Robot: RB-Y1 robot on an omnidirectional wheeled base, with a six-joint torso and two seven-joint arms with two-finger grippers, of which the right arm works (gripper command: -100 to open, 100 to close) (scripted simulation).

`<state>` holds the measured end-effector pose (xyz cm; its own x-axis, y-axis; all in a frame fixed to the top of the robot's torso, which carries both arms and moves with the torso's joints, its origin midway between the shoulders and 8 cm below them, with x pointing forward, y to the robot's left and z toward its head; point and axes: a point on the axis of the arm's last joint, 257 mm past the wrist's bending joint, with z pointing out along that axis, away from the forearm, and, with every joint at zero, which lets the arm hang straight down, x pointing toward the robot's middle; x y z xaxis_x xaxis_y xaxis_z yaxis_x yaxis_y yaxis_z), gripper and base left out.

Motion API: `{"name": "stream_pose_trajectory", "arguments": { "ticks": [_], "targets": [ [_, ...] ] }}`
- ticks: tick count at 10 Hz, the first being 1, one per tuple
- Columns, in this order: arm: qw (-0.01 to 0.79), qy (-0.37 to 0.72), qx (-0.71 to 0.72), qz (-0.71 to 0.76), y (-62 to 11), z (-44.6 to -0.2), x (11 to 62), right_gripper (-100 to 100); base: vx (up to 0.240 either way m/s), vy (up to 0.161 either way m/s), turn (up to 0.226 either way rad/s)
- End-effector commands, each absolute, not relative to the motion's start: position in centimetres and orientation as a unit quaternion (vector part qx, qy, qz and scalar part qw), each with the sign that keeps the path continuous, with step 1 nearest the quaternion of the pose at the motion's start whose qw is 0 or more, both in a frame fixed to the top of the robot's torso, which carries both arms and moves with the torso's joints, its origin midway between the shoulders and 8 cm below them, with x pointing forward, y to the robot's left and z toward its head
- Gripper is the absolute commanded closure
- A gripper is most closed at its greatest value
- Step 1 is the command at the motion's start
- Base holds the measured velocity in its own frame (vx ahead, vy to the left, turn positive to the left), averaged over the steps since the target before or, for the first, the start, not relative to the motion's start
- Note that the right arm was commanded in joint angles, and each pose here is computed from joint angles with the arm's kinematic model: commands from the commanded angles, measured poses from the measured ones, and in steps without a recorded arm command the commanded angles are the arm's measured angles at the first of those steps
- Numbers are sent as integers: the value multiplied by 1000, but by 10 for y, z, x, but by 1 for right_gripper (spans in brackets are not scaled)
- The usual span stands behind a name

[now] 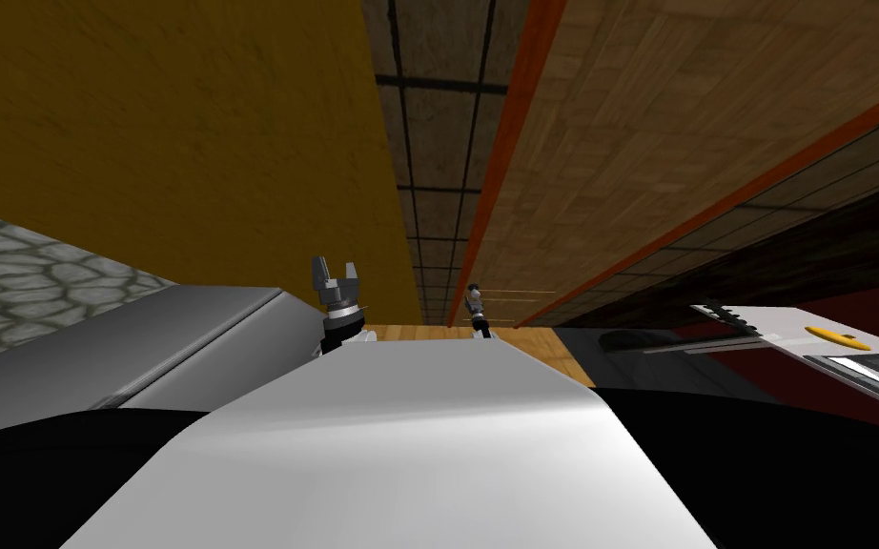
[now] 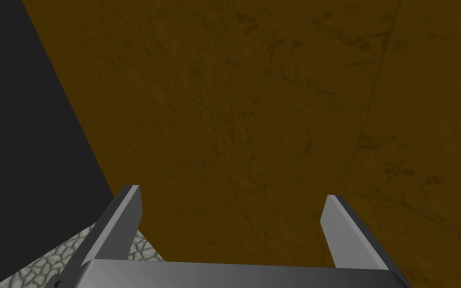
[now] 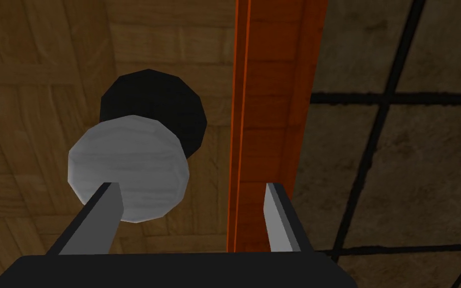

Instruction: Pull the door open

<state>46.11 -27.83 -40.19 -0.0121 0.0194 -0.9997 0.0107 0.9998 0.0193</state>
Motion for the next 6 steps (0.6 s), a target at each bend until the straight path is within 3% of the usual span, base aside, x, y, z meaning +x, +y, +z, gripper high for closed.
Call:
{"name": "stream_pose_trajectory", "arguments": {
  "ticks": [1,2,6],
  "targets": [
    [703,711,11,3,-278,-402,461,-100,12,-47,21],
    [703,711,11,3,-278,-402,461,100,-30,22,-17],
    [703,711,11,3,-278,-402,461,100,-3,8,-6]
  ]
}}
